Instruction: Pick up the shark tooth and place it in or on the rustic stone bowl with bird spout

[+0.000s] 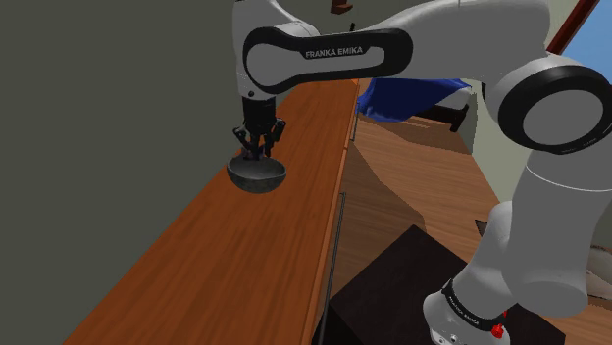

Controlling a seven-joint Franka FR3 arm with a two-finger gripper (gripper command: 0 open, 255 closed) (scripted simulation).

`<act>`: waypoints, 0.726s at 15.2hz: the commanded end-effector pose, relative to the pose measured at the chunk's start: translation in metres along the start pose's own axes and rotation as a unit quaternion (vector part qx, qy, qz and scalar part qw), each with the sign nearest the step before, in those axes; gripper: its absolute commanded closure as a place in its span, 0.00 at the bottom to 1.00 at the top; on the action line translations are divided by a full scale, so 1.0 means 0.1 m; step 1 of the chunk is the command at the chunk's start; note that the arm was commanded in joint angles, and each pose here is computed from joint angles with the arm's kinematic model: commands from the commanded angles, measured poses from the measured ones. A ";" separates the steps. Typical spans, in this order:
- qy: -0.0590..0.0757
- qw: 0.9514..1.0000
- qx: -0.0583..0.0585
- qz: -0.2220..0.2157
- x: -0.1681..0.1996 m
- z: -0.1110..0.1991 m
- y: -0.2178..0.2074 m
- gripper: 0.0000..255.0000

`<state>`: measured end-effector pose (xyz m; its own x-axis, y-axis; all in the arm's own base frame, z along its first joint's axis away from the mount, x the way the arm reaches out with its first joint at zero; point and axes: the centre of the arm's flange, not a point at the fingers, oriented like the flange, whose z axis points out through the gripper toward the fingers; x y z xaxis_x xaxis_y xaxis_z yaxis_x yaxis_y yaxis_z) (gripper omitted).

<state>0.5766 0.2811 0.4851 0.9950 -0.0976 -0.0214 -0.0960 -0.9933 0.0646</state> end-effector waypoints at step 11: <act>0.000 1.000 0.000 0.000 0.00 0.03 0.00 0.00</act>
<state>0.5770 0.2813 0.4825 0.9950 -0.0975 -0.0208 -0.0960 -0.9933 0.0642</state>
